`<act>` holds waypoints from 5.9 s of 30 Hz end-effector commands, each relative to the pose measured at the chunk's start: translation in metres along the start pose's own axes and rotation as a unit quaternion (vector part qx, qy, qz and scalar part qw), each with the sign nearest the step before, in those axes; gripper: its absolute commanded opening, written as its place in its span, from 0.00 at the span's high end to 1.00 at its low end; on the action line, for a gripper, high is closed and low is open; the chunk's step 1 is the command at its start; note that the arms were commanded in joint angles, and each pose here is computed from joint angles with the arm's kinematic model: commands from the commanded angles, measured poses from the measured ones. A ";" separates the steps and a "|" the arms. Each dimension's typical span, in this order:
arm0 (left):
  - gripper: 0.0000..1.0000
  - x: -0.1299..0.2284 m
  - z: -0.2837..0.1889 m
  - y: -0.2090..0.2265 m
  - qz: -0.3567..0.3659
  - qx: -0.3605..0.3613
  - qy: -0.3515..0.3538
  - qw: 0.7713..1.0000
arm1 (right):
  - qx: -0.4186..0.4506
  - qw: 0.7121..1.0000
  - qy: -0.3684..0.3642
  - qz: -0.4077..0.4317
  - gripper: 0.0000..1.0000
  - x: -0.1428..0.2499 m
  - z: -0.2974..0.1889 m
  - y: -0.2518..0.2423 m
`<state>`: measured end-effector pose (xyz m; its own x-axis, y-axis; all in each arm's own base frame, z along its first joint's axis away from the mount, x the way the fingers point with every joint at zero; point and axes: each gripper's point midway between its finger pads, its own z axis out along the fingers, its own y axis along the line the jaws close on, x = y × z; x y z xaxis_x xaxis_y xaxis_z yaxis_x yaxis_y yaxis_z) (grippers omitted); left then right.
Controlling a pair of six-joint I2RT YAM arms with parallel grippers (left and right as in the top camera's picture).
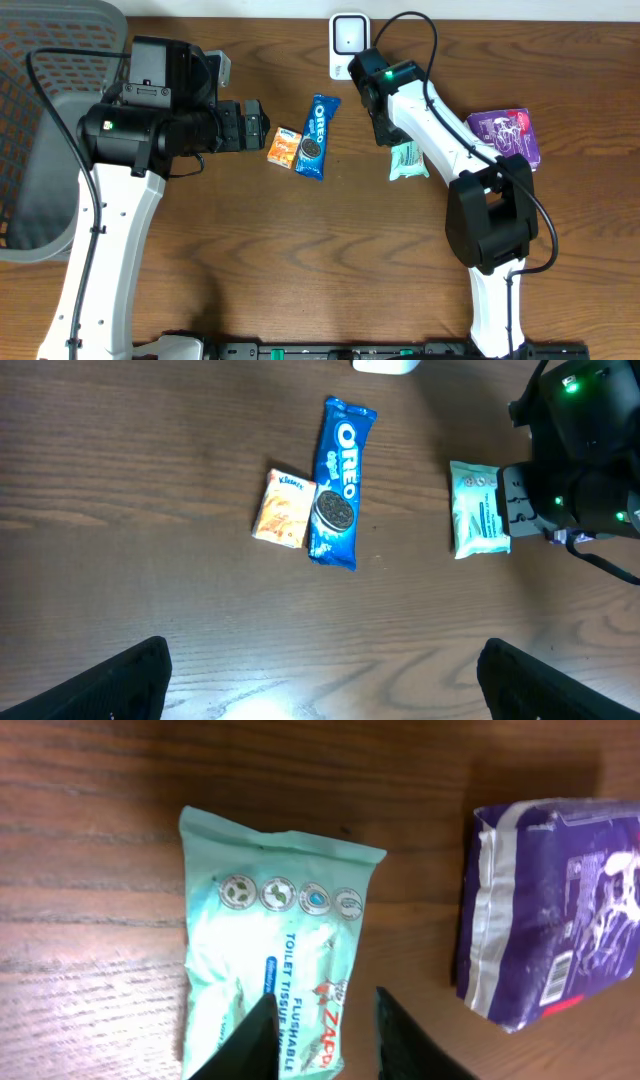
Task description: Scan the item barcode
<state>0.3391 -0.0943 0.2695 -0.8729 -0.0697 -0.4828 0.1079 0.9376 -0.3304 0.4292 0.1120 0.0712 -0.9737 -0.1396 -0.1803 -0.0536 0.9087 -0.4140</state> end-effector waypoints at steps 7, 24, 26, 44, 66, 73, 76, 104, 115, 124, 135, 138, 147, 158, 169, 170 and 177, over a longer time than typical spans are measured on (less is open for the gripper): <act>0.02 0.000 0.001 0.003 -0.002 -0.006 0.001 1.000 | -0.078 0.997 0.015 -0.008 0.54 0.012 0.003 0.042; 0.02 0.000 0.001 0.003 -0.003 -0.006 0.001 1.000 | 0.001 1.000 0.012 0.007 0.60 0.053 0.085 0.032; 0.02 0.000 0.001 0.003 -0.003 -0.006 0.001 1.000 | 0.003 1.000 0.018 0.010 0.56 0.058 0.090 0.028; 0.02 0.000 0.001 0.003 -0.003 -0.006 0.001 1.000 | -0.098 0.990 0.076 0.063 0.99 0.085 0.127 0.029; 0.02 0.000 0.001 0.003 -0.003 -0.006 0.001 1.000 | -0.632 0.752 0.072 0.170 0.99 0.022 0.025 0.016; 0.02 0.000 0.001 0.003 -0.003 -0.006 0.001 1.000 | -0.449 0.857 0.105 0.228 0.85 0.039 0.062 -0.044; 0.02 0.000 0.001 0.003 -0.002 -0.006 0.001 1.000 | -0.380 0.891 0.078 0.234 0.60 0.029 0.047 -0.075; 0.02 0.000 0.001 0.003 -0.003 -0.006 0.001 1.000 | -0.157 0.975 0.090 0.130 0.76 0.065 0.079 -0.025; 0.02 0.000 0.001 0.003 -0.003 -0.006 0.001 1.000 | -0.207 0.968 0.085 0.116 0.68 0.050 0.062 -0.027; 0.02 0.000 0.001 0.003 -0.003 -0.006 0.001 1.000 | -0.418 0.902 0.032 0.100 0.18 -0.006 -0.028 0.028; 0.02 0.000 0.001 0.003 -0.003 -0.006 0.001 1.000 | -0.529 0.842 0.002 0.109 0.08 -0.035 -0.034 0.168; 0.02 0.000 0.001 0.003 -0.003 -0.006 0.001 1.000 | -0.529 0.841 0.019 0.113 0.13 -0.027 -0.024 0.191; 0.02 0.000 0.001 0.003 -0.003 -0.006 0.001 1.000 | -0.473 0.871 0.040 0.127 0.99 -0.015 0.016 0.192; 0.02 0.000 0.001 0.003 -0.003 -0.006 0.001 1.000 | -0.196 0.974 -0.074 0.090 0.99 -0.036 -0.013 0.050; 0.02 0.000 0.001 0.003 -0.002 -0.006 0.001 1.000 | 0.053 0.997 -0.051 -0.009 0.99 -0.001 0.017 0.005; 0.02 0.000 0.001 0.003 -0.002 -0.006 0.001 1.000 | 0.053 0.997 -0.049 -0.011 0.99 0.000 0.020 0.007; 0.02 0.000 0.001 0.003 -0.003 -0.006 0.001 1.000 | 0.145 0.986 -0.014 -0.081 0.99 0.018 0.064 0.016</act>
<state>0.3391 -0.0944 0.2695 -0.8730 -0.0697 -0.4828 0.1081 0.9375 -0.3307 0.4318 0.1009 0.0221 -0.9569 -0.2200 -0.1895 -0.0703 0.8088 -0.5839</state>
